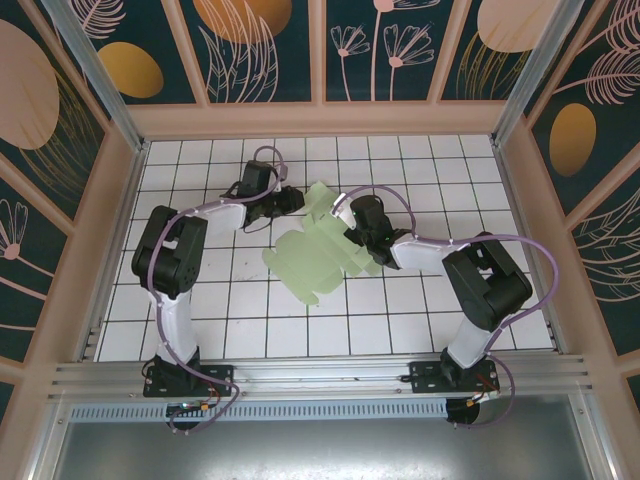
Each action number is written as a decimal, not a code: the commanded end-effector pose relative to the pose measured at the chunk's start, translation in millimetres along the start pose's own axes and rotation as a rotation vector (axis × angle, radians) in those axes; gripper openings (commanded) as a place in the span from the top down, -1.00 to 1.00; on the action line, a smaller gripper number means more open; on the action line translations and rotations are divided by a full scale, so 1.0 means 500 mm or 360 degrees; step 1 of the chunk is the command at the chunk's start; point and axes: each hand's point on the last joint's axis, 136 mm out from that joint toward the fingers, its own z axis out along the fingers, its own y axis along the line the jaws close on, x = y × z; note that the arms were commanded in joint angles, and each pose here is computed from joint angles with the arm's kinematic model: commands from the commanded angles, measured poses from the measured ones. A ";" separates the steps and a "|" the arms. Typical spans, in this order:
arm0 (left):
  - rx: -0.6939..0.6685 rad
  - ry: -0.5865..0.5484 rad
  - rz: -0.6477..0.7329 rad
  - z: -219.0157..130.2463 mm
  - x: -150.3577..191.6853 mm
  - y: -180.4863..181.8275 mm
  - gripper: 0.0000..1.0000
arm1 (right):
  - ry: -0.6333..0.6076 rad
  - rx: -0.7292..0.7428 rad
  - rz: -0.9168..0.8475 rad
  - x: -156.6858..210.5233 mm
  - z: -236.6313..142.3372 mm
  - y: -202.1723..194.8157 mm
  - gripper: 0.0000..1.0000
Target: Fold the paper box
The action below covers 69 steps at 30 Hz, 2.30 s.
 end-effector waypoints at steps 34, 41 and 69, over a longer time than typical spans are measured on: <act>-0.0100 -0.0507 0.0095 -0.145 -0.053 -0.005 -0.65 | -0.0053 0.0155 -0.0014 -0.026 -0.017 -0.040 1.00; -0.0171 -0.0610 0.0038 -0.171 -0.084 0.041 -0.98 | -0.0020 0.0380 -0.0213 -0.042 -0.037 -0.073 1.00; -0.0119 -0.0607 0.0051 -0.157 -0.110 0.087 -0.98 | -0.0153 0.0905 -0.0769 -0.143 -0.064 -0.027 1.00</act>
